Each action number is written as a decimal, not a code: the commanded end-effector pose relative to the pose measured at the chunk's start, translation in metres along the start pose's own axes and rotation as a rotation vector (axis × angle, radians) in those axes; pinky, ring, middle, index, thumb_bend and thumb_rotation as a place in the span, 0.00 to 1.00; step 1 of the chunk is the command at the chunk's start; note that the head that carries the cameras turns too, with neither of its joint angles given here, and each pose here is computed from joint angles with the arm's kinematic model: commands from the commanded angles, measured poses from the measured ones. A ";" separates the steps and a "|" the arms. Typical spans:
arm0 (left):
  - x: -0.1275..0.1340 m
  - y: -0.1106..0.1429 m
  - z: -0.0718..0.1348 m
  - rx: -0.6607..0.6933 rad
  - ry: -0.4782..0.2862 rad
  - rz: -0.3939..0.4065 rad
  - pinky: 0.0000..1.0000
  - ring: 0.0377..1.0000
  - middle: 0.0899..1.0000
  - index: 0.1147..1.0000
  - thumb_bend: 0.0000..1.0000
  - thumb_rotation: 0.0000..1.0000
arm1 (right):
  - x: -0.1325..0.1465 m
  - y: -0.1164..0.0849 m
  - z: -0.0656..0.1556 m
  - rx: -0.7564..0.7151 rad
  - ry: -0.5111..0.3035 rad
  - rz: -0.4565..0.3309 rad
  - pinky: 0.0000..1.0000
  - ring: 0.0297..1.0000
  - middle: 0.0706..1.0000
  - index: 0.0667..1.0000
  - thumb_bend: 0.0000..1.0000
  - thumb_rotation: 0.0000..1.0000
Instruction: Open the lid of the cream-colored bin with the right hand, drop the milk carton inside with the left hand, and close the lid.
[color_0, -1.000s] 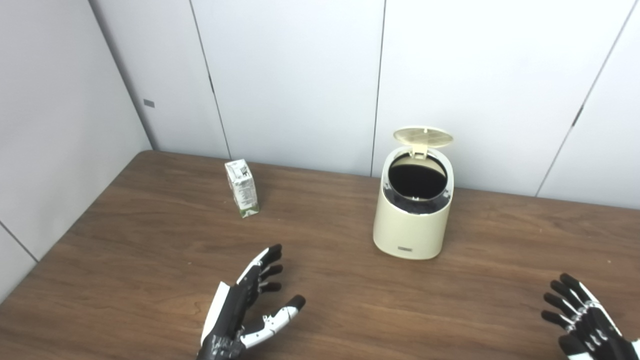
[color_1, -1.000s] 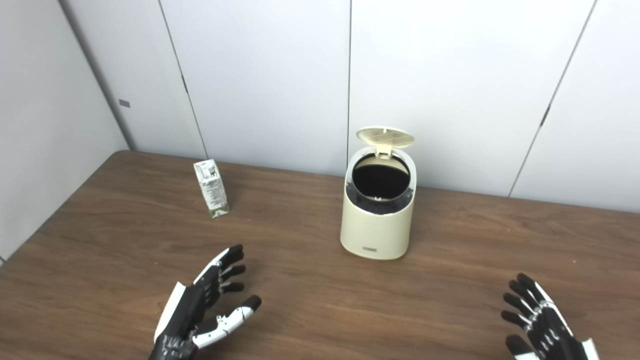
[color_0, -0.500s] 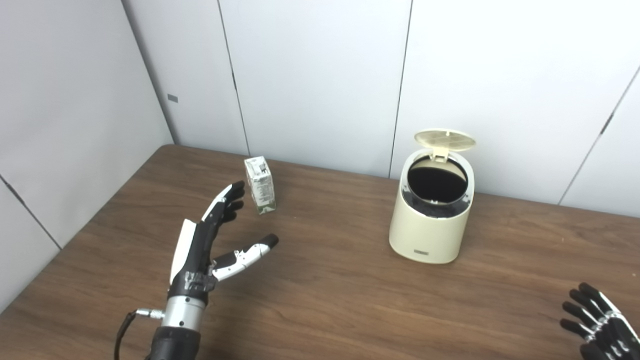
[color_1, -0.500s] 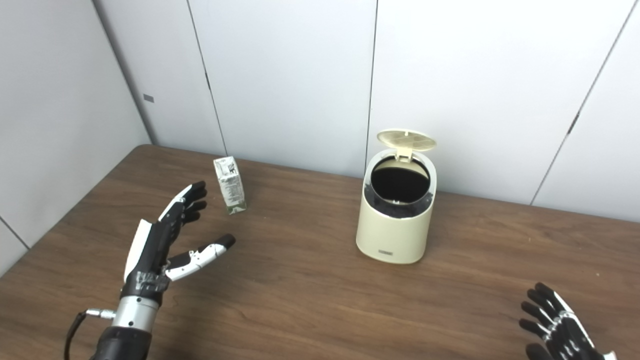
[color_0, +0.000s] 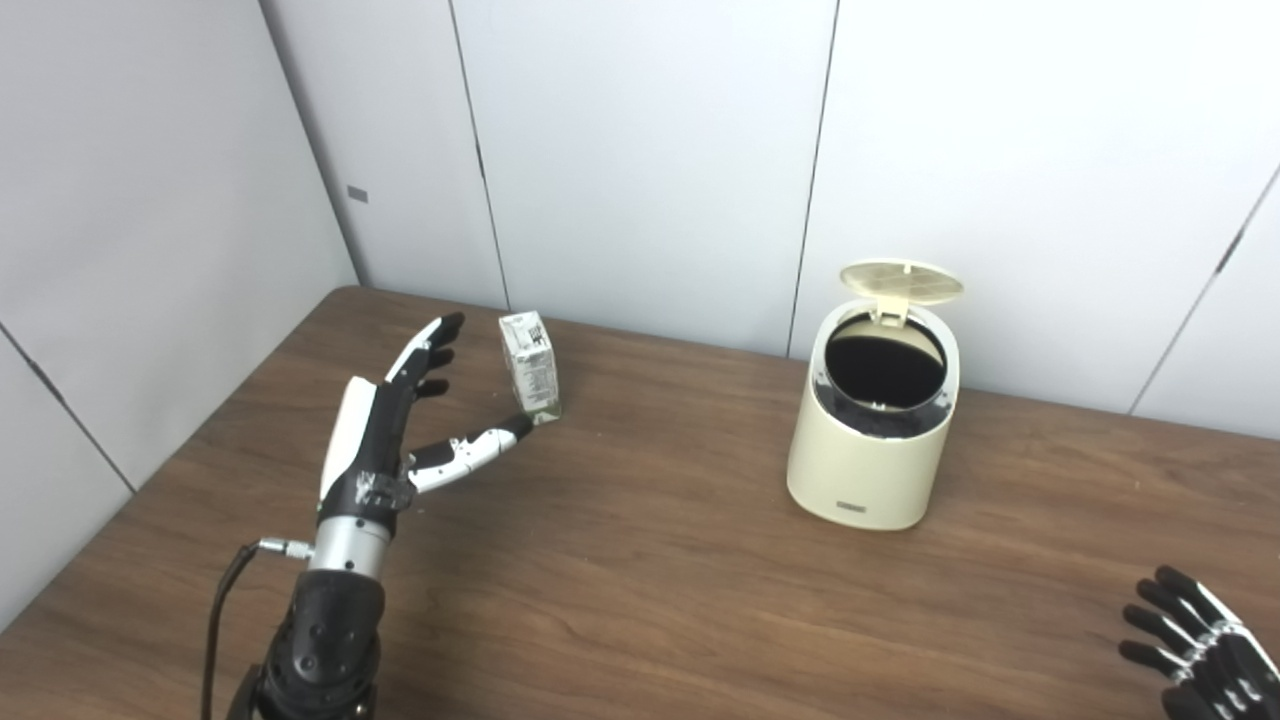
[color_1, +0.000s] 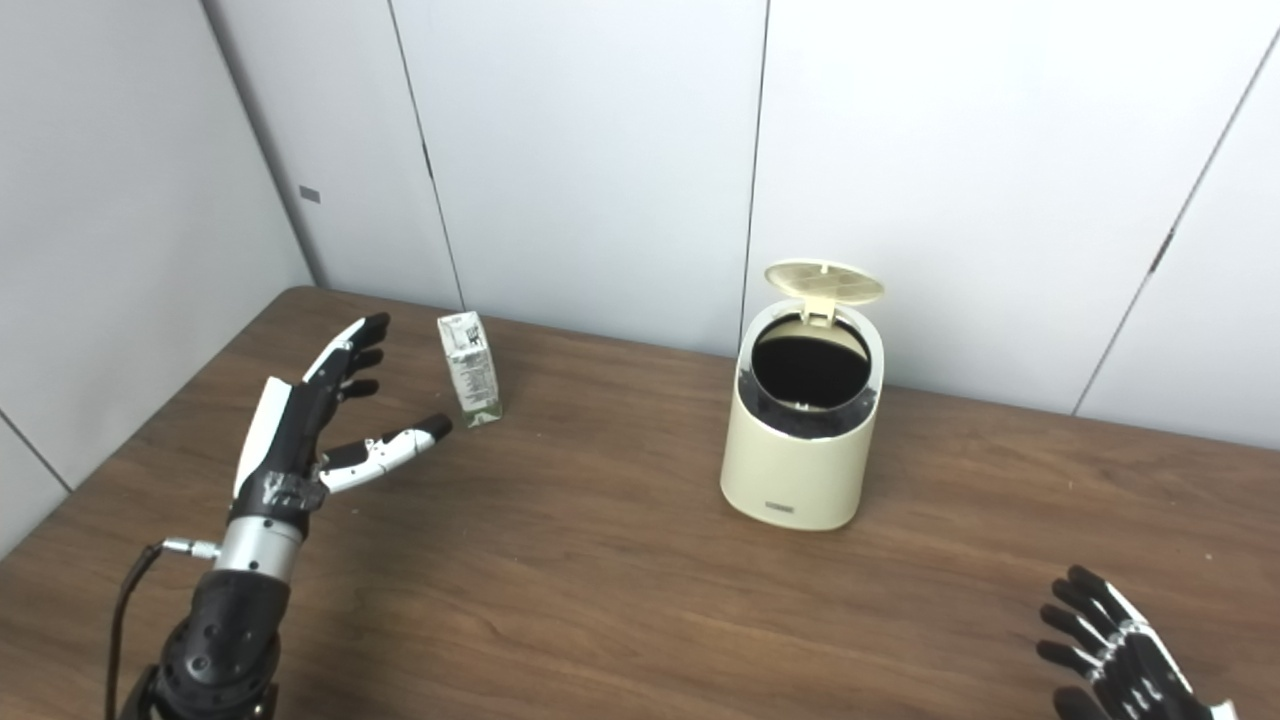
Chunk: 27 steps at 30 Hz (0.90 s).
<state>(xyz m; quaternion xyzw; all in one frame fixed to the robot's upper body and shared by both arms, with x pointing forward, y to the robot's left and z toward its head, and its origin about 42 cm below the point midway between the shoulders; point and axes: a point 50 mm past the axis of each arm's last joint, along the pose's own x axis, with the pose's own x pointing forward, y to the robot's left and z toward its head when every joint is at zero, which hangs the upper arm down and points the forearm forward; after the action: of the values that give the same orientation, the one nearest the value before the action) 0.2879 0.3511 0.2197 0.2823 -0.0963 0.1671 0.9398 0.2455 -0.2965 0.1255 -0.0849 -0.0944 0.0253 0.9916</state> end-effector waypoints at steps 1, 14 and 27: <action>0.024 0.012 0.011 0.046 -0.059 0.033 0.85 0.90 0.93 0.94 0.79 0.24 | 0.006 -0.001 0.008 0.005 -0.058 -0.001 0.71 0.80 0.83 0.83 0.87 0.68; 0.095 0.006 -0.010 0.081 0.074 -0.073 0.96 1.00 1.00 1.00 0.89 0.24 | 0.004 0.000 0.012 0.008 -0.060 0.013 0.72 0.81 0.84 0.83 0.87 0.66; 0.140 -0.009 -0.025 0.149 0.123 -0.144 0.84 0.96 1.00 1.00 0.92 0.20 | -0.002 0.000 0.013 -0.017 -0.077 0.054 0.81 0.87 0.90 0.91 0.70 0.65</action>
<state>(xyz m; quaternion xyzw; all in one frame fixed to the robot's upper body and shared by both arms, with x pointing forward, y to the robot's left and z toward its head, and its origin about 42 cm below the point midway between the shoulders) 0.4098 0.3855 0.1984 0.3212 0.0431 0.1103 0.9396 0.2413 -0.2924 0.1256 -0.0864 -0.0933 0.0510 0.9906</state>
